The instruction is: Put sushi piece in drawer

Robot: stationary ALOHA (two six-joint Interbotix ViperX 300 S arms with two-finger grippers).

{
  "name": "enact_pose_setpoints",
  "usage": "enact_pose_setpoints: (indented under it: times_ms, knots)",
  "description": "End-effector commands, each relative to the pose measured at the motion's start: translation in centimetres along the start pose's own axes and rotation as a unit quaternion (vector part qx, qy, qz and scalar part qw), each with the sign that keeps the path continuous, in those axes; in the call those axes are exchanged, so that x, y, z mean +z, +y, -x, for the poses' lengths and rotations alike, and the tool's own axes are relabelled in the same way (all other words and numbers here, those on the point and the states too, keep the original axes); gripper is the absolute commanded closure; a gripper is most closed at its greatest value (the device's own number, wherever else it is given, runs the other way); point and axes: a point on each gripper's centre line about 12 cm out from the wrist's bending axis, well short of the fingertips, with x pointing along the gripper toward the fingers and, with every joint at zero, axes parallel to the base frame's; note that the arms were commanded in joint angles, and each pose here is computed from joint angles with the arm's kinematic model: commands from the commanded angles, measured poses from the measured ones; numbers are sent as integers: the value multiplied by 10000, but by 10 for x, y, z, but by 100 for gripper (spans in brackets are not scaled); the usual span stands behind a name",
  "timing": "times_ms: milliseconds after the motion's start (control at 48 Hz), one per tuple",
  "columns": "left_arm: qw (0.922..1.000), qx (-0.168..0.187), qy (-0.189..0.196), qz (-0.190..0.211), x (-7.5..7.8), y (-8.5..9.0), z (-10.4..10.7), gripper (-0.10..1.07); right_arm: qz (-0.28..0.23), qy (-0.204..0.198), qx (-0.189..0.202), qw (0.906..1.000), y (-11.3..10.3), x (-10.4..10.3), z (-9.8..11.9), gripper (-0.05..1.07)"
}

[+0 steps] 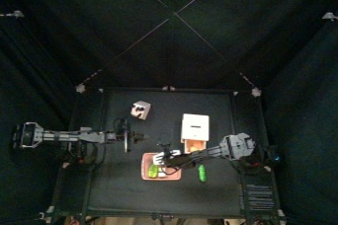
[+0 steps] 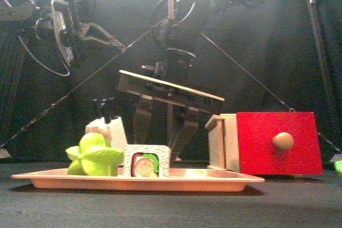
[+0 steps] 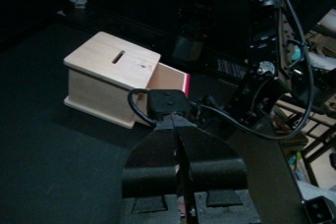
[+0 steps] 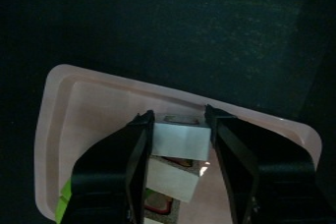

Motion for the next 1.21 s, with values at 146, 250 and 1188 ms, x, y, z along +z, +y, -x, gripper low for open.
enact_pose_setpoints:
  times_ms: [146, 250, 1188]
  knots:
    - [9999, -13, -100, -2, 6, -1, -1, 74, -75, -221, 516, 9984, 16, 21, 42, 52]
    - [9999, -13, -100, -2, 6, -1, -1, 74, -62, -276, 542, 9981, 16, 24, 47, 52]
    - [9999, -16, -99, -9, 6, -1, -1, 74, -10, -695, 656, 9954, -25, 46, 132, 52]
